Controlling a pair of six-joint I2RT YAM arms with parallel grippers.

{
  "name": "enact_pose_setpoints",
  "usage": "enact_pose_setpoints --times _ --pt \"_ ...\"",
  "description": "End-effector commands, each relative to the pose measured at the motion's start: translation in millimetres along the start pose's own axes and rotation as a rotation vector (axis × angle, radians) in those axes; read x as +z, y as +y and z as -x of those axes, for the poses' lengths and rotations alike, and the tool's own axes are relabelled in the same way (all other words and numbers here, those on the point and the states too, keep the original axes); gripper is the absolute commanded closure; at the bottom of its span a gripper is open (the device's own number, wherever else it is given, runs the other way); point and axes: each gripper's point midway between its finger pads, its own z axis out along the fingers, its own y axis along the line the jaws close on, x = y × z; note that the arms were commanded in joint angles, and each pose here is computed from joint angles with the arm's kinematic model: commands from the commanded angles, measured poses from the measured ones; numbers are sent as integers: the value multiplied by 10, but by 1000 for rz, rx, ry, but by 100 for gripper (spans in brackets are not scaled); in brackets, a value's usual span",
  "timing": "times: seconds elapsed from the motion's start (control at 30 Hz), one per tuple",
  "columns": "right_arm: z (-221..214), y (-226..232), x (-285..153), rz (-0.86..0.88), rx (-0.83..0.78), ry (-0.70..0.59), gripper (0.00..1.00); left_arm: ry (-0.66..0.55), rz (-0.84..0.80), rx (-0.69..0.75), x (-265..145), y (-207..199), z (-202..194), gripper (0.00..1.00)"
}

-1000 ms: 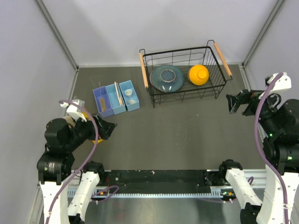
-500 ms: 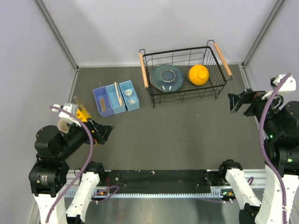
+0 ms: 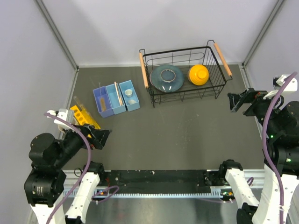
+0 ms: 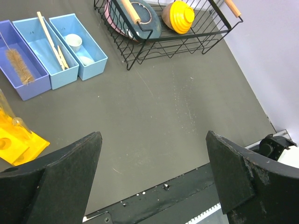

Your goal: Organize the chemistry lab equipment

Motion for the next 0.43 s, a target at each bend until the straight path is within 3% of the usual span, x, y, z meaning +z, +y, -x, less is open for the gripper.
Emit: enact_pose_setpoints --times 0.0,0.4 --pt "151 7 -24 -7 5 -51 1 -56 -2 38 -95 -55 128 1" --pt "126 -44 -30 -27 -33 -49 1 -85 14 39 -179 -72 179 1"
